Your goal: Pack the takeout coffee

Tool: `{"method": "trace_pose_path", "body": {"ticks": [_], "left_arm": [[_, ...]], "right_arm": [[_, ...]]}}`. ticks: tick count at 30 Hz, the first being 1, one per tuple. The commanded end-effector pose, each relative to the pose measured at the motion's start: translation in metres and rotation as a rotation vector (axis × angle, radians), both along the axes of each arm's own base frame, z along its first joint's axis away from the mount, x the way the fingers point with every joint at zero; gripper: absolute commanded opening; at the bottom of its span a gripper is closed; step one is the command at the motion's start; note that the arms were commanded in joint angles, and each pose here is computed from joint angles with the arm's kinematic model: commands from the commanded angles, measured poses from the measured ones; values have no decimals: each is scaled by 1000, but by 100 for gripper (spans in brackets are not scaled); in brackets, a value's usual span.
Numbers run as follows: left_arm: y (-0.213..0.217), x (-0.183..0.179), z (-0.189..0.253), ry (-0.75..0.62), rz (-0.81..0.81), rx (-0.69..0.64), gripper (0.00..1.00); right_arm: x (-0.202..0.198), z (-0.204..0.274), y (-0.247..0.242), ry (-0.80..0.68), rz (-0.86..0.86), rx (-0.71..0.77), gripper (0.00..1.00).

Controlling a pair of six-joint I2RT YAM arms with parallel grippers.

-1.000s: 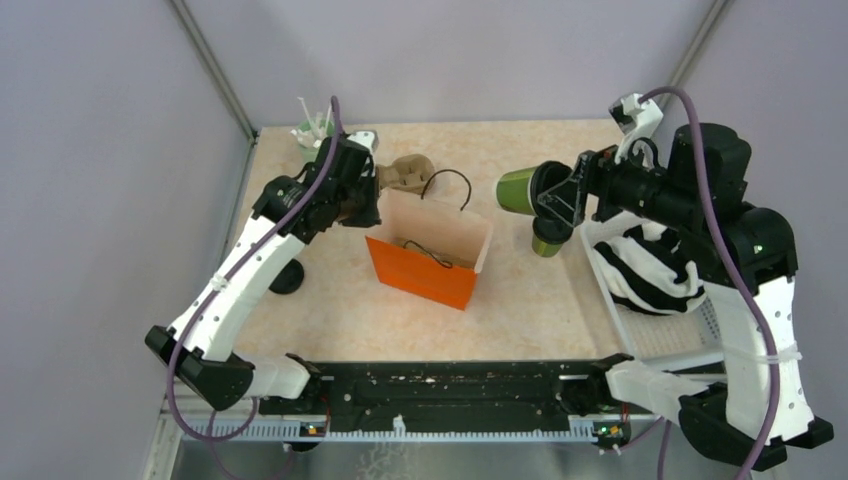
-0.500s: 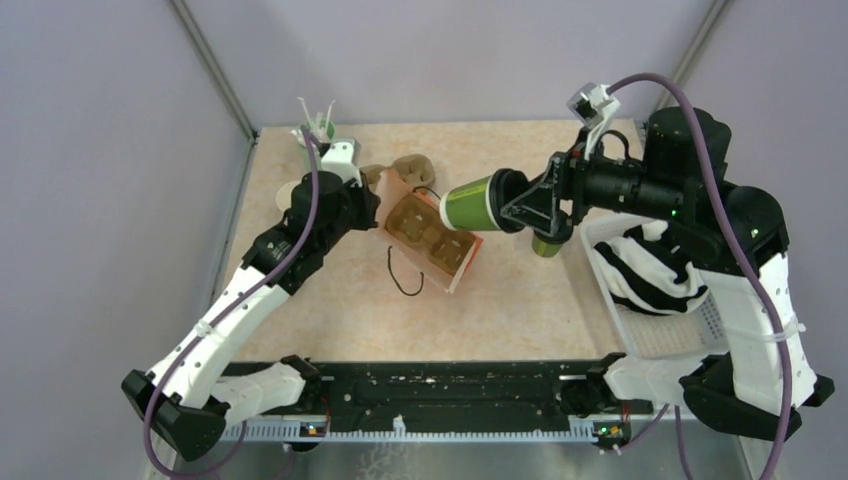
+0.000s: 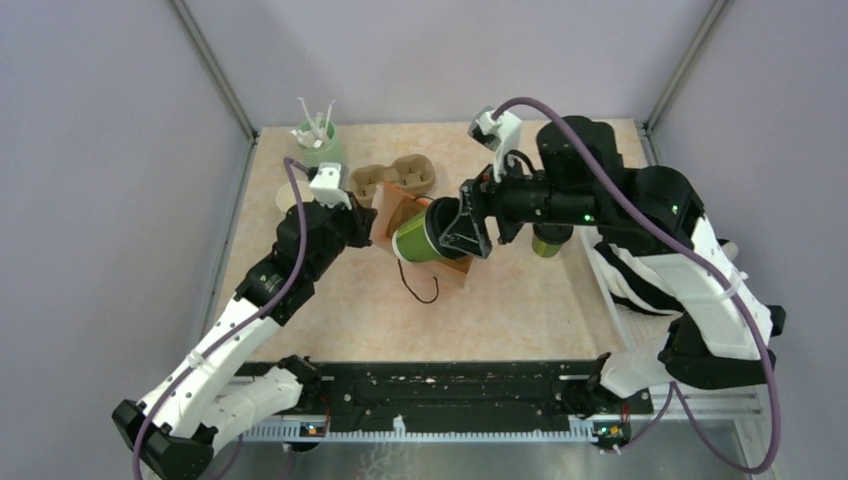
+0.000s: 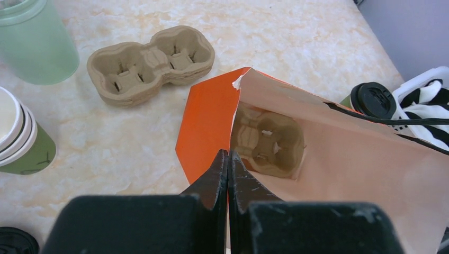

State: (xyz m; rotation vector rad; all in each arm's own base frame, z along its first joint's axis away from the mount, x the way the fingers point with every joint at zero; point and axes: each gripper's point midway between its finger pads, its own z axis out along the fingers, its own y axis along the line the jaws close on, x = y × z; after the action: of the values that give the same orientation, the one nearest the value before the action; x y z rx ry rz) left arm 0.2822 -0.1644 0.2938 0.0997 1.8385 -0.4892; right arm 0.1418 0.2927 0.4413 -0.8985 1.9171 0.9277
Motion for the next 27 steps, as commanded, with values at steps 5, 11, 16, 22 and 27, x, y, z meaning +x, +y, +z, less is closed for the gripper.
{"method": "trace_pose_path", "body": {"ticks": [5, 11, 16, 22, 27], "left_arm": [[-3, -5, 29, -145, -49, -52, 0], [-1, -13, 19, -154, -76, -17, 0], [2, -22, 17, -222, -106, -3, 0], [8, -29, 6, -256, -111, 19, 0], [15, -34, -3, -260, -89, -4, 0]], "right_arm": [[18, -26, 7, -148, -100, -256, 61], [25, -55, 23, -253, -126, -438, 61], [37, -75, 34, -362, -175, -588, 61], [45, -92, 47, -393, -184, -655, 61], [41, -119, 55, -395, -173, -721, 61]]}}
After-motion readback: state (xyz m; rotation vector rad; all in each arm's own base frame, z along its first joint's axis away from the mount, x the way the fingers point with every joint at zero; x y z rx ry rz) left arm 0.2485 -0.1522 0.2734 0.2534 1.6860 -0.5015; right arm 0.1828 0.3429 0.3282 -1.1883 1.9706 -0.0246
